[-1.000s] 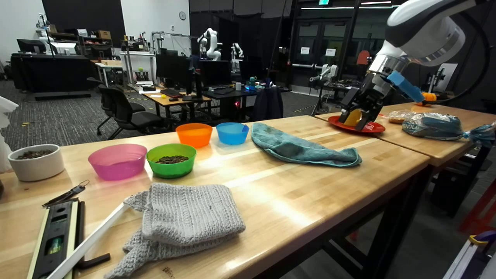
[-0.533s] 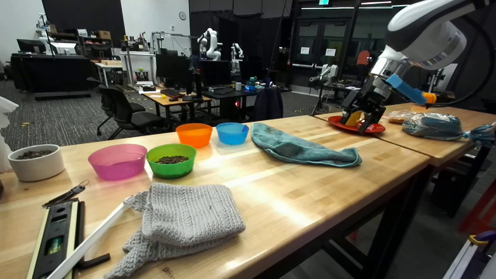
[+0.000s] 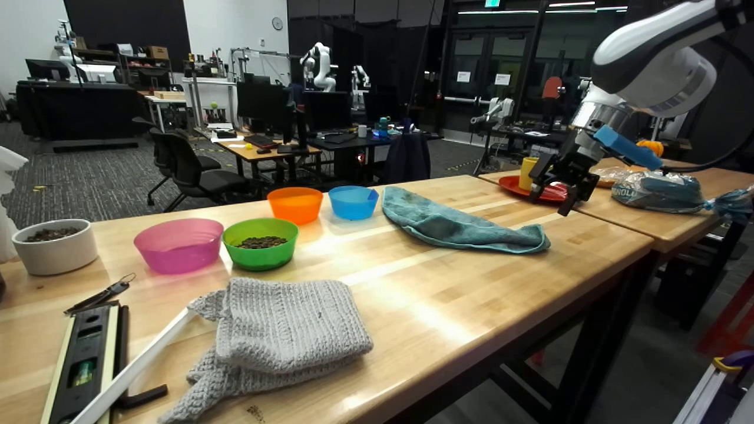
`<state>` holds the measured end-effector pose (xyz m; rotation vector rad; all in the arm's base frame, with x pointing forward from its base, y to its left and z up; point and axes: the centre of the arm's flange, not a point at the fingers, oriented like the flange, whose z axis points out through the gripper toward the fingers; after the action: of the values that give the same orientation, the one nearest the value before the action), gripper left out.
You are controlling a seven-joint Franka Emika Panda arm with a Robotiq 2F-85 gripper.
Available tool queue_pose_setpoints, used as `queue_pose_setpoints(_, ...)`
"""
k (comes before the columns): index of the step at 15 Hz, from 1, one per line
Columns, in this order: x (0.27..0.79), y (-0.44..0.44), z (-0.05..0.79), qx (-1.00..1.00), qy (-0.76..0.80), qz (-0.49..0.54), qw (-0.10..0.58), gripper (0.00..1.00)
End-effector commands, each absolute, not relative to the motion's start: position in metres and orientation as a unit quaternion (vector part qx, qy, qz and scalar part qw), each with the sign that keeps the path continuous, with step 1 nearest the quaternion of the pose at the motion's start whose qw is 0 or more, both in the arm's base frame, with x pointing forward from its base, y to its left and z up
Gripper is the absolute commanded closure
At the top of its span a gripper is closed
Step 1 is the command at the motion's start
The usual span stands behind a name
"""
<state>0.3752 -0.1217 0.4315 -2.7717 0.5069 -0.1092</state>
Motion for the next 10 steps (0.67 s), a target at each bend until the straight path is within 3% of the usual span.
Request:
queue_pose_setpoints(1,0.364,-0.119,0.42,-0.964,0.193,-0.026,0.182,0.0)
queue_pose_setpoints(10,0.363,-0.115,0.406,-0.947,0.229,-0.01,0.224,0.0)
